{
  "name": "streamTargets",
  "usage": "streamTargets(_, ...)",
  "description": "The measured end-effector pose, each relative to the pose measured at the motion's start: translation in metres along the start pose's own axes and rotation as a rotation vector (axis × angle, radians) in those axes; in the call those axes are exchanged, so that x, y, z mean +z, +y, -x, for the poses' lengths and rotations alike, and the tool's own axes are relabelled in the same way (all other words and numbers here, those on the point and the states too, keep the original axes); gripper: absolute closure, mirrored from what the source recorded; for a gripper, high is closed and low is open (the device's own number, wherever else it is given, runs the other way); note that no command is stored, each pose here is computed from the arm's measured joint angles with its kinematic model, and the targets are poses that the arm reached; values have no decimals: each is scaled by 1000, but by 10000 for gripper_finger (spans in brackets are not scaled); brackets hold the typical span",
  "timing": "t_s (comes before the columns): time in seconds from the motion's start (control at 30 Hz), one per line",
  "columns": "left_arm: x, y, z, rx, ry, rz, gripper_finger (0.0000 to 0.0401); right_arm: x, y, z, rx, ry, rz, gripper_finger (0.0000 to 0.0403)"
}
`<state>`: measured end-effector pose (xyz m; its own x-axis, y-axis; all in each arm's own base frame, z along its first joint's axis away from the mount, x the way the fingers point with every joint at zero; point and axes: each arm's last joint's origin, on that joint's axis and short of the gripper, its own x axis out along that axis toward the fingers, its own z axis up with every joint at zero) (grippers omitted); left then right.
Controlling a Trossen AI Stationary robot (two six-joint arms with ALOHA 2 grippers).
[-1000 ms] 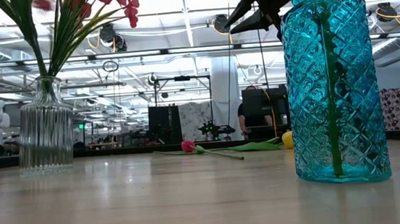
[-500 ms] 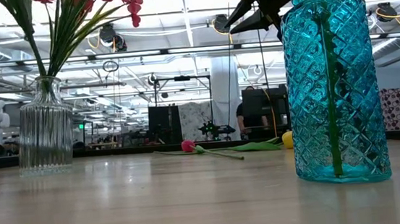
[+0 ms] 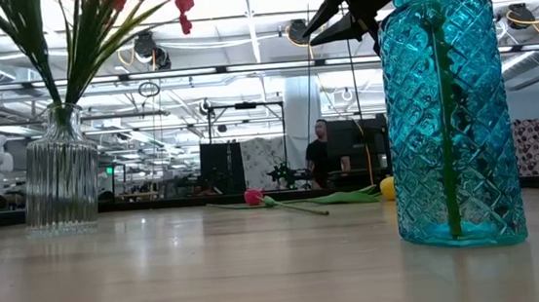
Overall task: Sort flowers into vase by color
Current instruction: Put the right red tulip into the transparent vase
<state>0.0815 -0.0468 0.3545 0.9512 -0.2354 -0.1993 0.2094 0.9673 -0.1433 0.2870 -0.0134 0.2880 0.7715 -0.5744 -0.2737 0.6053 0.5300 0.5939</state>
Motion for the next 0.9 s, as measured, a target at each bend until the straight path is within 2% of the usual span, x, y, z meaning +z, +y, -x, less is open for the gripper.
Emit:
streamTargets(0.2, -13, -9, -28, 16, 128, -51, 212, 0, 0, 0, -3, 2, 3, 332)
streamTargets(0.37, -14, -12, -32, -26, 158, -55, 212, -1, -2, 0, -13, 12, 13, 332)
streamTargets(0.67, 12, -11, -2, -249, 60, 1, 212, -2, -1, 0, 5, 43, 17, 332)
streamTargets(0.8, 15, -8, 13, -312, 21, 15, 212, -3, -1, 0, 12, 53, 17, 332)
streamTargets(0.9, 13, -7, 18, -368, 40, 46, 212, -3, -1, 0, 13, 53, 17, 332)
